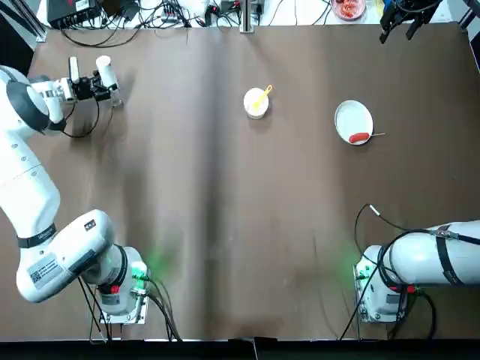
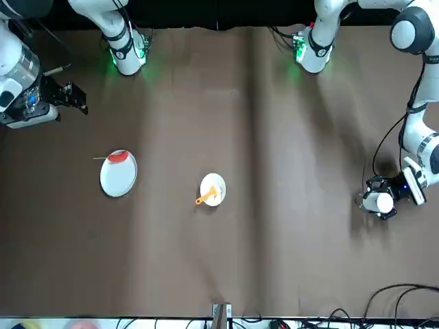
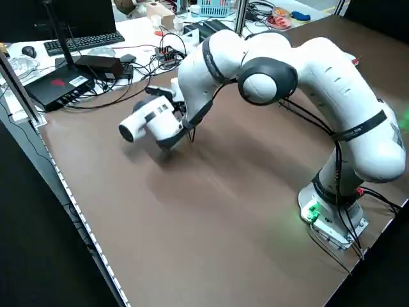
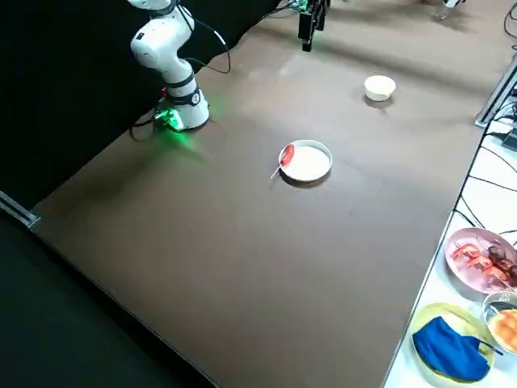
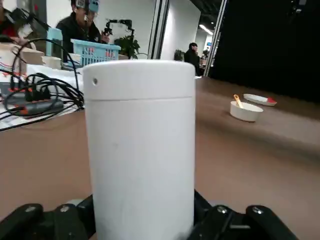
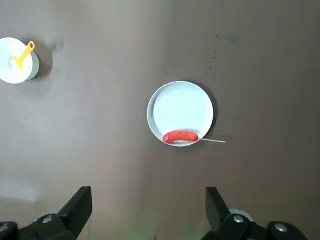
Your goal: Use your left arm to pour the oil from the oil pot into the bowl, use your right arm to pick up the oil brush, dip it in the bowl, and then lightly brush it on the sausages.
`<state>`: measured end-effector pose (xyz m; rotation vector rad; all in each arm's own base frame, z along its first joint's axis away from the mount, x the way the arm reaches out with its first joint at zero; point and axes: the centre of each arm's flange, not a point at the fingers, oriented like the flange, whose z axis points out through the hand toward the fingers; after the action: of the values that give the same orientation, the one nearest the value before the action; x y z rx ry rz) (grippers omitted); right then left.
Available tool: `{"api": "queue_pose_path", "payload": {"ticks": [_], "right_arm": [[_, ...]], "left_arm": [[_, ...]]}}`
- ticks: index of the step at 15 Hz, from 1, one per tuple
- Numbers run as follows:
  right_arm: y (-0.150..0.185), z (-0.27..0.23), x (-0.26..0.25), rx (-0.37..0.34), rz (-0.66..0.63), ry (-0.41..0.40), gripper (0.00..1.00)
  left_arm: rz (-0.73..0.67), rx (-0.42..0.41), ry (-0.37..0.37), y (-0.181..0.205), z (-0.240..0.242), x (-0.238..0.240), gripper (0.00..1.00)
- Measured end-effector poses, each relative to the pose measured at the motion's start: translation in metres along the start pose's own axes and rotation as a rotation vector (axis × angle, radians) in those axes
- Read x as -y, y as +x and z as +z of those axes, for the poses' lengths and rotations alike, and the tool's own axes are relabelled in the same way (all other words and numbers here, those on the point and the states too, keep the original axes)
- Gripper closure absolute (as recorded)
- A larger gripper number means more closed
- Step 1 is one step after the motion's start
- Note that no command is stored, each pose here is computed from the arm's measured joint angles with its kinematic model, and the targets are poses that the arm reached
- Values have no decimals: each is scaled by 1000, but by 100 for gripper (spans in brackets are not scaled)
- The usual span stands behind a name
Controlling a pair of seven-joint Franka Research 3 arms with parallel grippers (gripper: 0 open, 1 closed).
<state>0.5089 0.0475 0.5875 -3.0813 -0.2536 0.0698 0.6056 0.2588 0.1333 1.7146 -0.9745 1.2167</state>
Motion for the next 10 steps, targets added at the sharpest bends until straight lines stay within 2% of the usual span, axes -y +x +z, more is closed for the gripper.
{"api": "queue_pose_path", "payload": {"ticks": [4,5,10], "right_arm": [[0,0,0,-3,0,0,0],[0,0,0,-3,-1,0,0],[1,0,7,-7,-13,-1,0]], "left_arm": [[-17,90,-94,65,42,0,42],[12,132,-126,96,64,-2,42],[-31,268,-220,142,129,-17,43]]}}
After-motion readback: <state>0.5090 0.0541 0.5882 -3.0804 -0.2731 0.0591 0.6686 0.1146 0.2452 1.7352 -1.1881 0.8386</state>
